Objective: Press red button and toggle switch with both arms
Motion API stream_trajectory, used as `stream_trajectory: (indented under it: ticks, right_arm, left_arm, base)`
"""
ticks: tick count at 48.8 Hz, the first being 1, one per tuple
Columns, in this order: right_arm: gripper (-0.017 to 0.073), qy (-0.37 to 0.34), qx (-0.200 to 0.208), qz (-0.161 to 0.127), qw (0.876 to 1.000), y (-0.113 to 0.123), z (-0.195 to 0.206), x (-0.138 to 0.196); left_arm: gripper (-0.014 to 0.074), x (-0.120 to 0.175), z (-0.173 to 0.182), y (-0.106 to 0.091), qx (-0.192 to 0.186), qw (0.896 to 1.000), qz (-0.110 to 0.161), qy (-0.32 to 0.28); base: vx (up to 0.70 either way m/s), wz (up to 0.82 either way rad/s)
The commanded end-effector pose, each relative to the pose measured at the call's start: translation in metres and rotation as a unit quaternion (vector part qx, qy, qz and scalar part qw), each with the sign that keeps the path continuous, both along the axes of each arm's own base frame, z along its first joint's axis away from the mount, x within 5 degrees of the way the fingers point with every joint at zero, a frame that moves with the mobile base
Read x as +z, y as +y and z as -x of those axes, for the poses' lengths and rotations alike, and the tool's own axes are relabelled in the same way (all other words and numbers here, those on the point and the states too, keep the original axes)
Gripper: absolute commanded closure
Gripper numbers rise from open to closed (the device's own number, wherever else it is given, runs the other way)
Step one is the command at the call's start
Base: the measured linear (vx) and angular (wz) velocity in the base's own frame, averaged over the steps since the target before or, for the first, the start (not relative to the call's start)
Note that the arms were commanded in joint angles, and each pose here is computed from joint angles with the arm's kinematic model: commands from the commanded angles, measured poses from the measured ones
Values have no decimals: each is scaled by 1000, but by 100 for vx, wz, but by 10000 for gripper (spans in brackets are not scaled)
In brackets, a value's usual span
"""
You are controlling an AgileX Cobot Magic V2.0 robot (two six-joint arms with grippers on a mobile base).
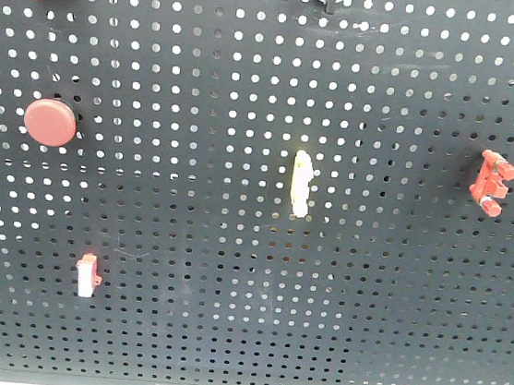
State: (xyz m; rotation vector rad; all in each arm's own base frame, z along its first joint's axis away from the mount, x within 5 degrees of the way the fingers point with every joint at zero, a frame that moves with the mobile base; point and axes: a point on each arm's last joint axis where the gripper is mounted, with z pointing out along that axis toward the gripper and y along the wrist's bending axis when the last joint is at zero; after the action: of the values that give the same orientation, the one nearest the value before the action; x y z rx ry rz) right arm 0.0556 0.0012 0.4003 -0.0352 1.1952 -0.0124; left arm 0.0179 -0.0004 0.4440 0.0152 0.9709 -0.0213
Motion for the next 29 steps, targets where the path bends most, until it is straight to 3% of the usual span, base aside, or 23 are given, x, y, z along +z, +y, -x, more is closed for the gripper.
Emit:
stream_trajectory:
  ticks: [1, 9, 21, 29]
  right_arm:
    - [559, -4, -2, 10, 1000, 1, -20, 18]
    - [559, 16, 5, 11, 1000, 3, -51, 14]
    - [559, -32, 17, 9, 999, 5, -56, 22]
    - [559, -33, 17, 9, 999, 5, -56, 22]
  left_arm:
    - [591, 16, -27, -1, -1, 1000, -1, 26]
    - [591, 10, -61, -2, -2, 997, -2, 76]
    - [591, 14, -71, -2, -3, 998, 4, 61]
    - [591, 33, -80, -5, -18, 998, 3, 60]
  base:
    - [0, 0]
    - [0, 0]
    - [0, 0]
    - [0, 0]
